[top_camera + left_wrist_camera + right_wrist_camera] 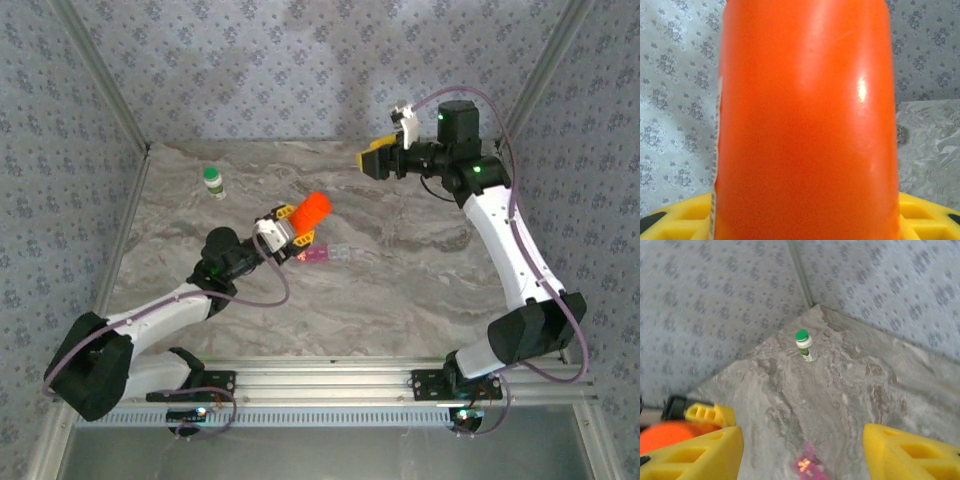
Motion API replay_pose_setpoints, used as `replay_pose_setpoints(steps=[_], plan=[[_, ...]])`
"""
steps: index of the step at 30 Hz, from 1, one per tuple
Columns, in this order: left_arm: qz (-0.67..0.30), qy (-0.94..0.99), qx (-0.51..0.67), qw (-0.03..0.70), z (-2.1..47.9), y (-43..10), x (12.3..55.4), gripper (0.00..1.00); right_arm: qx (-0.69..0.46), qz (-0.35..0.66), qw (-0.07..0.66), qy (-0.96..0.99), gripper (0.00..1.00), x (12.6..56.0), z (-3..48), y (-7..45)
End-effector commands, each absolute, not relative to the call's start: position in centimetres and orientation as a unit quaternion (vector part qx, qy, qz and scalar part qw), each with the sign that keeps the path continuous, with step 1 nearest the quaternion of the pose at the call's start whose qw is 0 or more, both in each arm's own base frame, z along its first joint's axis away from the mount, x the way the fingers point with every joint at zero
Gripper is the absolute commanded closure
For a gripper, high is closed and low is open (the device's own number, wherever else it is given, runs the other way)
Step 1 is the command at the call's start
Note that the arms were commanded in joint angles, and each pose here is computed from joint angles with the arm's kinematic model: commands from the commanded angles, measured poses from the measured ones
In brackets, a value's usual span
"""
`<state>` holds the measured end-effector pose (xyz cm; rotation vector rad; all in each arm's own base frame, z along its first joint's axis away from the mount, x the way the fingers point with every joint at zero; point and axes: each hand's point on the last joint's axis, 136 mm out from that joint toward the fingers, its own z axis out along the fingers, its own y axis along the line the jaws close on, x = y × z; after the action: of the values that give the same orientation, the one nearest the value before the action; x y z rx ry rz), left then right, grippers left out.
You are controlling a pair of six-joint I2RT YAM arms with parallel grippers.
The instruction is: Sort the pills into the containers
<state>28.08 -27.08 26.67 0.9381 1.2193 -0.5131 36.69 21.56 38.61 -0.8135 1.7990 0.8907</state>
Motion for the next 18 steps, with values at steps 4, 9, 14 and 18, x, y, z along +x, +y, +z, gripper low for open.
replay_pose_setpoints(steps=[4, 9, 14, 18], plan=[[-0.281, 0.502, 0.44, 0.689, 27.9, -27.0, 25.9, 1.0, -0.568, 0.376, 0.505, 0.53, 0.4, 30.8, 38.6, 23.0], [-0.3, 0.488, 0.474, 0.669, 27.4, -27.3, 24.4, 1.0, -0.661, 0.318, 0.5, 0.461, 0.38, 28.4, 36.3, 24.6], [-0.303, 0.488, 0.48, 0.663, 27.2, -27.3, 24.3, 1.0, -0.761, 0.235, 0.419, 0.436, 0.32, 25.9, 32.6, 26.8], [-0.307, 0.487, 0.483, 0.659, 27.2, -27.4, 24.2, 1.0, -0.789, 0.219, 0.385, 0.426, 0.3, 25.1, 32.0, 27.6]])
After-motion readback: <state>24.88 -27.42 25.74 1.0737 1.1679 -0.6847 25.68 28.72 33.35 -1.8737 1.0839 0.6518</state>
